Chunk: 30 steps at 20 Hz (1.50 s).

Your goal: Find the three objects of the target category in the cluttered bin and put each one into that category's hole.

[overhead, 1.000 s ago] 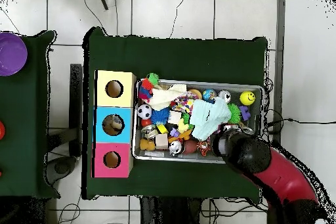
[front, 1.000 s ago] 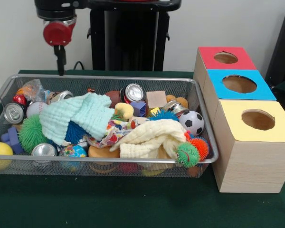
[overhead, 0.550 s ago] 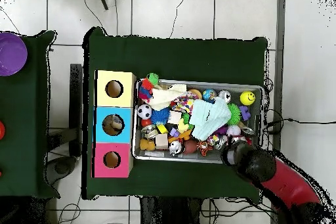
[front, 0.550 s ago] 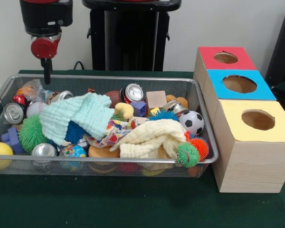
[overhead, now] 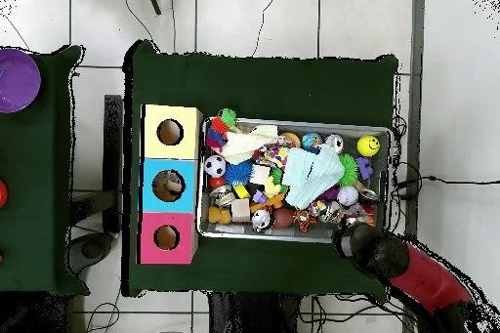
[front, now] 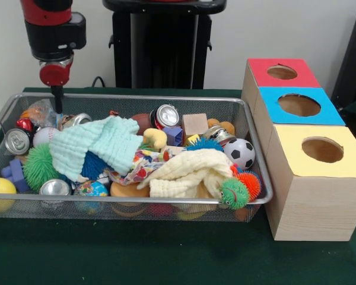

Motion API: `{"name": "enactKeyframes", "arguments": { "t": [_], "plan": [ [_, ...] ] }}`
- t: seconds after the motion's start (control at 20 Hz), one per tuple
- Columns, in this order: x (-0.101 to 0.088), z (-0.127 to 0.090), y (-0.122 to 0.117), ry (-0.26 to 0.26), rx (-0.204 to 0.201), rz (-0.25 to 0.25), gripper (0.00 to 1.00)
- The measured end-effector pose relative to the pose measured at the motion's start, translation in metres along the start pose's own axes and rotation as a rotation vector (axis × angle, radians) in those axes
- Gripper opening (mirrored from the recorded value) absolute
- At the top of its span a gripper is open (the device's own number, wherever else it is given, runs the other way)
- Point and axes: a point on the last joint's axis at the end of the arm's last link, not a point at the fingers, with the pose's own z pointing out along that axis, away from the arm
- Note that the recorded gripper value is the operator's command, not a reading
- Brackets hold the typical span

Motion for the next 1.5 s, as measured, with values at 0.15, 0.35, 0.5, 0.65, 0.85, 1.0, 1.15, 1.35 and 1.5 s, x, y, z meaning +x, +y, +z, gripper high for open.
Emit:
{"name": "enactKeyframes", "arguments": {
  "t": [0.15,0.35,0.5,0.65,0.85,1.0,1.15,1.35,1.5],
  "plan": [
    [-0.015,0.004,-0.003,-0.014,-0.007,-0.002,1.00],
    [-0.032,0.000,-0.004,-0.036,-0.021,-0.002,1.00],
    [-0.035,-0.001,-0.005,-0.044,-0.023,-0.011,1.00],
    [-0.034,-0.001,-0.006,-0.046,-0.022,-0.019,1.00],
    [-0.034,-0.001,-0.006,-0.048,-0.021,-0.026,1.00],
    [-0.033,-0.001,-0.006,-0.048,-0.021,-0.027,1.00],
    [-0.034,-0.001,-0.006,-0.047,-0.022,-0.027,1.00],
    [-0.035,-0.002,-0.002,-0.043,-0.035,-0.024,1.00],
    [-0.039,-0.008,0.002,-0.045,-0.055,-0.019,1.00]
  ]
}}
